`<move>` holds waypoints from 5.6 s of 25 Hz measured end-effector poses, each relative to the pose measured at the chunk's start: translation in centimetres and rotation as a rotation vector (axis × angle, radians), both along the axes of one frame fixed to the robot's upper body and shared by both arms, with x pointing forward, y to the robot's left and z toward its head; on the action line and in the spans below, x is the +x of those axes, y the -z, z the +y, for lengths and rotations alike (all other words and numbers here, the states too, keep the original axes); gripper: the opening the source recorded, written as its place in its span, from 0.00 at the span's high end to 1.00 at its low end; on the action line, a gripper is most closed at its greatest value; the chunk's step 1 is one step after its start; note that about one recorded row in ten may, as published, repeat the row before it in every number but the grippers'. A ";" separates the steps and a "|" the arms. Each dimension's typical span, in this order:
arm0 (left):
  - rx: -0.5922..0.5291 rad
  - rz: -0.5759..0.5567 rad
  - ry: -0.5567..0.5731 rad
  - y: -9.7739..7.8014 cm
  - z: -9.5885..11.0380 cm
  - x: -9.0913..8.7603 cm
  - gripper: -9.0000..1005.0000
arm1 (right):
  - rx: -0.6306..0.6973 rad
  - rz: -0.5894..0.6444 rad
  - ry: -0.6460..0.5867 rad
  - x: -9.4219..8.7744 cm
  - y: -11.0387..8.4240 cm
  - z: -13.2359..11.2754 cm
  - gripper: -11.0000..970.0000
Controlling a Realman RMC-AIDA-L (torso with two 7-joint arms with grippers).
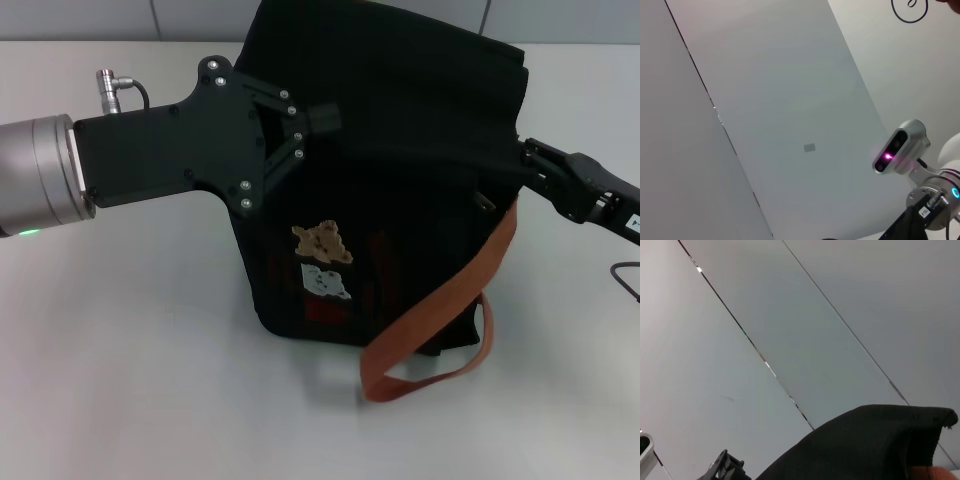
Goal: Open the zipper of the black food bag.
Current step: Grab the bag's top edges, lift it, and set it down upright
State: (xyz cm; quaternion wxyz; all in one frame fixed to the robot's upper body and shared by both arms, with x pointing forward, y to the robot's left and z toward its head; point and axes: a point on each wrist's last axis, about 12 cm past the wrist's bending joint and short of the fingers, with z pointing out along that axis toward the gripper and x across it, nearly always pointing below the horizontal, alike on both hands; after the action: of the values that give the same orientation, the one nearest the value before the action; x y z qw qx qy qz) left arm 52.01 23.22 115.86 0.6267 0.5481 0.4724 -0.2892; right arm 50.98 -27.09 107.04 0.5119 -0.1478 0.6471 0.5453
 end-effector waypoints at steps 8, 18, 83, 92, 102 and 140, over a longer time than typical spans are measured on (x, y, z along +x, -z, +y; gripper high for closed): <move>0.001 -0.004 0.001 0.1 -0.1 0.0 0.99 | 0.001 0.004 -0.004 0.2 -0.1 0.0 0.77; 0.000 -0.006 -0.001 0.1 0.0 0.1 0.98 | -0.005 0.065 -0.010 0.5 0.1 0.1 0.87; -0.006 0.011 -0.005 0.7 -0.1 0.2 0.97 | -0.008 0.149 -0.043 1.5 -0.4 0.0 0.92; -0.042 0.019 -0.010 0.5 0.0 0.2 0.97 | -0.015 0.140 -0.037 1.5 -0.3 -0.1 0.97; -0.067 0.139 0.080 -0.9 0.0 -0.6 0.97 | -0.027 0.137 -0.030 2.2 -0.4 0.4 0.97; 0.532 0.106 0.003 -7.2 -8.2 1.1 0.75 | -0.055 0.142 -0.025 2.8 -0.1 1.3 0.98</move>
State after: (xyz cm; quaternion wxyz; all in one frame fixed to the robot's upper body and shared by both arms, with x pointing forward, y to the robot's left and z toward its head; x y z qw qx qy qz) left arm 53.07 15.06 123.01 0.4345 0.6786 0.5630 -0.1840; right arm 53.76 -25.77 107.14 0.4538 -0.1308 0.6947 0.5426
